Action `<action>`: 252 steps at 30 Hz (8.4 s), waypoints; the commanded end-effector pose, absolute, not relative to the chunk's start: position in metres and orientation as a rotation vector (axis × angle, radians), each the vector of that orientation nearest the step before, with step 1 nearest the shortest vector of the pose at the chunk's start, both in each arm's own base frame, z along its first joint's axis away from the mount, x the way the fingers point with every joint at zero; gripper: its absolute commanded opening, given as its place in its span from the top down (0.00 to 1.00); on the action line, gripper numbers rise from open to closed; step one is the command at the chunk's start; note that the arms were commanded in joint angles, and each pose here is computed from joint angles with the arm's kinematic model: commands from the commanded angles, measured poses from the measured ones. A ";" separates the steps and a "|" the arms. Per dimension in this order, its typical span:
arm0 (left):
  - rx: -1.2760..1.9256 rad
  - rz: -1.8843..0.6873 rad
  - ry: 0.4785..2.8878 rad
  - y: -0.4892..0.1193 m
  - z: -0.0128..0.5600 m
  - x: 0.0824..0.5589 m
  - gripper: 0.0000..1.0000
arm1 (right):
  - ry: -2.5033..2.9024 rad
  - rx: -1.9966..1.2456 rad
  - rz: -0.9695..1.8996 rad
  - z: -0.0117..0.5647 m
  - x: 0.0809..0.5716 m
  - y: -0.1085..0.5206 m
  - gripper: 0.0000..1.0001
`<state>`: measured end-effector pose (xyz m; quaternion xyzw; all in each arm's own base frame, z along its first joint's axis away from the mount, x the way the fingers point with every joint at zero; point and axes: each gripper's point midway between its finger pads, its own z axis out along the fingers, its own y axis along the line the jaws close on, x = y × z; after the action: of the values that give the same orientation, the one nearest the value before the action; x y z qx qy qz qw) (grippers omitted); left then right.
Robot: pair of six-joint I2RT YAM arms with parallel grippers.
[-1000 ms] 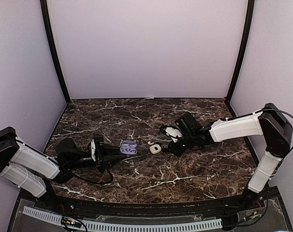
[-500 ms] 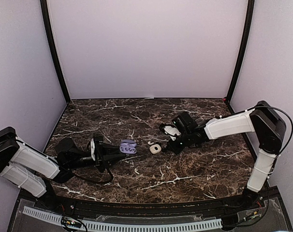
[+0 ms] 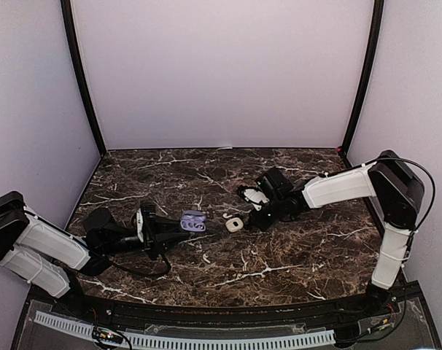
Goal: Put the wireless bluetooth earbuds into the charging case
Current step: Move the left earbud to the center of the board, then adjust the left earbud at the center of the board, then pick up the left earbud from the center of the board.
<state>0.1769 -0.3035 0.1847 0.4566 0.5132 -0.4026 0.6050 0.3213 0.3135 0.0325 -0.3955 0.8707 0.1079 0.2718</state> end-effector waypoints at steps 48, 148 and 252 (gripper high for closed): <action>1.070 -0.953 1.161 -0.303 0.190 0.172 0.99 | 2.503 -0.732 0.446 0.057 0.298 0.261 0.80; 1.068 -0.951 1.161 -0.302 0.194 0.172 0.99 | 2.411 -1.094 0.514 0.046 0.260 0.312 0.88; 1.160 -1.183 1.201 -0.320 0.183 0.158 0.99 | 1.491 -1.279 1.018 0.237 0.215 0.369 0.93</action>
<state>0.1597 -0.3178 0.1741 0.4817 0.5152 -0.4810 0.5207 0.2257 0.3612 0.1957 -0.5278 0.6543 0.3531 0.4107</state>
